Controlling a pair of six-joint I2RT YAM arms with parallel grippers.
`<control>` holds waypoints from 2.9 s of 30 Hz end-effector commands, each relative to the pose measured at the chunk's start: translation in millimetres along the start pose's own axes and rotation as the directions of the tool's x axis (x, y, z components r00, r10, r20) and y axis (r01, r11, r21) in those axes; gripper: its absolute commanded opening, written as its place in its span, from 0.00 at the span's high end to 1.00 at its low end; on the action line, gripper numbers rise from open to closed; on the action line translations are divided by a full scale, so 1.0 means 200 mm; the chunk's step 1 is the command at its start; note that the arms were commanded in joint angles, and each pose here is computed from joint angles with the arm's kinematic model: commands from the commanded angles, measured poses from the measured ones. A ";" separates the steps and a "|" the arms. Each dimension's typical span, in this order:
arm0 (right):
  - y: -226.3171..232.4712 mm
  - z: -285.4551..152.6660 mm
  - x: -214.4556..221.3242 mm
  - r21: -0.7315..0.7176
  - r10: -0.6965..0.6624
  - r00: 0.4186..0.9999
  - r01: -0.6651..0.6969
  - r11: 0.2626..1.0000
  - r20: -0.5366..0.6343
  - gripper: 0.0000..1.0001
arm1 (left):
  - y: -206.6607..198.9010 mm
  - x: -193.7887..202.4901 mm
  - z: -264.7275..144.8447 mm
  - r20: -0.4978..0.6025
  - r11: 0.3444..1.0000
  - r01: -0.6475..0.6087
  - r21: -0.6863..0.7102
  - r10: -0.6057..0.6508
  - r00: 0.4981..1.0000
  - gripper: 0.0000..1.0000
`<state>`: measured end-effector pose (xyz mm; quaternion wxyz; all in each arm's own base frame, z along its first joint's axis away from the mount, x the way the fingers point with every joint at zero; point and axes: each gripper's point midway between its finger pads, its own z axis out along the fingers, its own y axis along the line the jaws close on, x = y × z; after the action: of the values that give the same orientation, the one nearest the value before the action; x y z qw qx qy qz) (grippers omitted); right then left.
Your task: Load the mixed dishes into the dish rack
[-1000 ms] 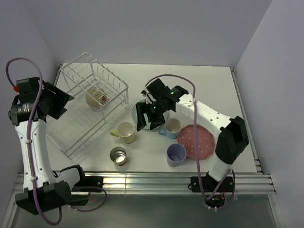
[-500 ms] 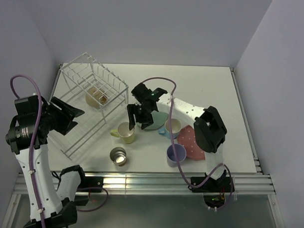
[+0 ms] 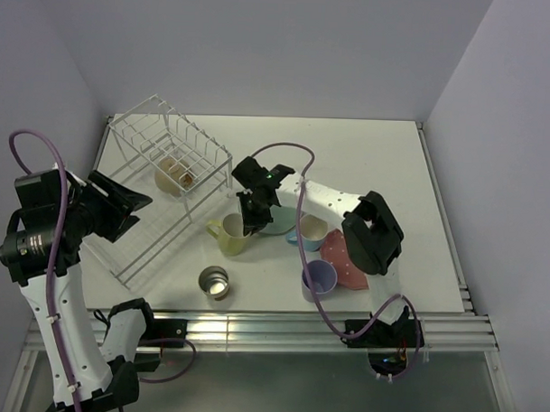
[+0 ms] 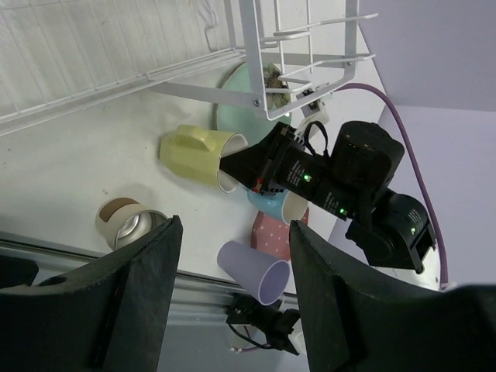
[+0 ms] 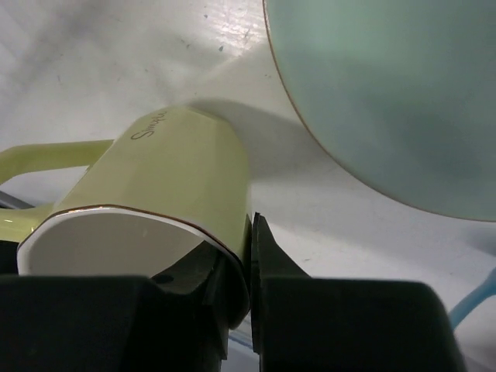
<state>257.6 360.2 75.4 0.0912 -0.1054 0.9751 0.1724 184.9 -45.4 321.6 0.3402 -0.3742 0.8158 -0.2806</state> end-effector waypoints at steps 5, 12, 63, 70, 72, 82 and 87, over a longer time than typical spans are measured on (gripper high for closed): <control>0.03 -0.33 -0.09 -0.077 -0.006 0.989 0.017 0.997 0.150 1.00 | -0.16 0.03 -0.08 -0.056 0.991 -0.030 0.127 0.038 0.998 0.35; 0.04 -0.80 -0.09 -0.412 0.141 0.979 -0.068 0.909 0.149 1.00 | -0.31 0.17 -0.12 -0.219 0.937 0.000 0.351 0.082 0.972 0.22; 0.82 -1.78 0.09 -0.952 -0.095 0.949 -0.291 0.095 -0.299 1.00 | -0.78 0.21 -0.54 -0.039 0.465 -0.179 0.867 0.422 0.906 0.01; 0.88 -1.79 0.03 -0.948 -0.096 0.944 -0.312 0.067 -0.317 1.00 | -0.80 0.24 -0.58 -0.056 0.430 -0.157 0.889 0.444 0.894 0.01; 0.91 -1.81 0.01 -0.948 -0.101 0.943 -0.313 0.055 -0.317 1.00 | -0.80 0.24 -0.57 -0.046 0.430 -0.172 0.886 0.451 0.891 0.01; 0.97 -1.86 -0.02 -0.904 -0.018 0.904 -0.426 0.051 -0.427 1.00 | -0.76 0.24 -0.51 -0.040 0.470 -0.207 0.858 0.463 0.885 0.01; 0.99 -1.82 -0.06 -0.889 0.058 0.893 -0.449 0.089 -0.446 1.00 | -0.77 0.24 -0.52 -0.026 0.452 -0.220 0.865 0.477 0.879 0.01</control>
<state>168.1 421.7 423.3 -0.1784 -0.0507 0.6469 0.7397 163.8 -143.1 468.9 0.4088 0.0093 0.6780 -0.6108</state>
